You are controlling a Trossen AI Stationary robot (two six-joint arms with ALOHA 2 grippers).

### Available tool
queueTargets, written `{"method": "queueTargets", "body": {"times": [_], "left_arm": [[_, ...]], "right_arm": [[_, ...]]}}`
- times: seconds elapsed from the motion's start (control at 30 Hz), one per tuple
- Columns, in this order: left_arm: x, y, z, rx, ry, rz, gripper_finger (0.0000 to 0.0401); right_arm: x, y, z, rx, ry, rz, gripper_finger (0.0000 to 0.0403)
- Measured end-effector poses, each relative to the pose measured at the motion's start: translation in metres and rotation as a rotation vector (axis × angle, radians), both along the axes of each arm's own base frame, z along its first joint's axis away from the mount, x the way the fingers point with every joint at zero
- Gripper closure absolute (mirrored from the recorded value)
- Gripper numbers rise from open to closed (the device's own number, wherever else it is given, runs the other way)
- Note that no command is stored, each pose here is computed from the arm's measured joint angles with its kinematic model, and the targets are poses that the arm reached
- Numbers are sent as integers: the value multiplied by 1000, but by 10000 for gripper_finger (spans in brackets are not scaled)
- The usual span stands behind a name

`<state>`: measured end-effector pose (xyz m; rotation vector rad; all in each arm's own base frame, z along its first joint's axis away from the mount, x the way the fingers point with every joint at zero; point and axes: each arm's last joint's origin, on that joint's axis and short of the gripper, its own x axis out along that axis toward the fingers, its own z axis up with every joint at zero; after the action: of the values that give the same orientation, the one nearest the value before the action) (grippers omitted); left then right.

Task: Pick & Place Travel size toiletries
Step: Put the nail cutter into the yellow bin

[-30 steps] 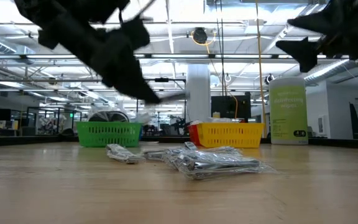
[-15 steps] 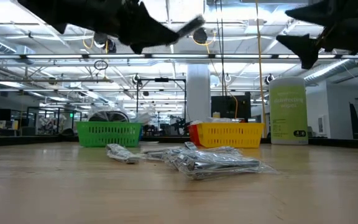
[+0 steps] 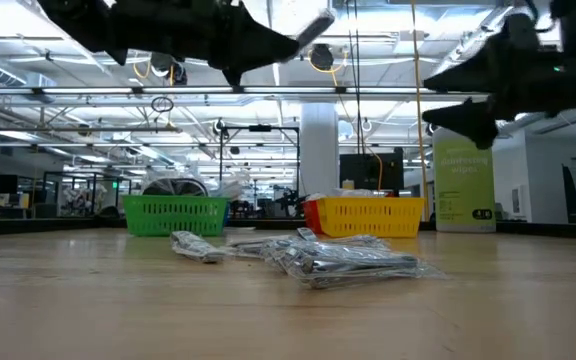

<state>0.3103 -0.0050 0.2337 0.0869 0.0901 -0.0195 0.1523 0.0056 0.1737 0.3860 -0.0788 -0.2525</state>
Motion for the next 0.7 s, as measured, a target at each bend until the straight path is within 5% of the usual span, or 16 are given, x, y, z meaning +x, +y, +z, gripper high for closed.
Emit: {"method": "queueTargets", "body": {"times": [0.43, 0.7], "left_arm": [[13, 2, -21, -59, 3, 14, 386], [13, 2, -20, -66, 4, -2, 388]], "right_arm": [[78, 8, 20, -98, 38, 31, 112], [119, 17, 33, -267, -21, 142, 112]]}}
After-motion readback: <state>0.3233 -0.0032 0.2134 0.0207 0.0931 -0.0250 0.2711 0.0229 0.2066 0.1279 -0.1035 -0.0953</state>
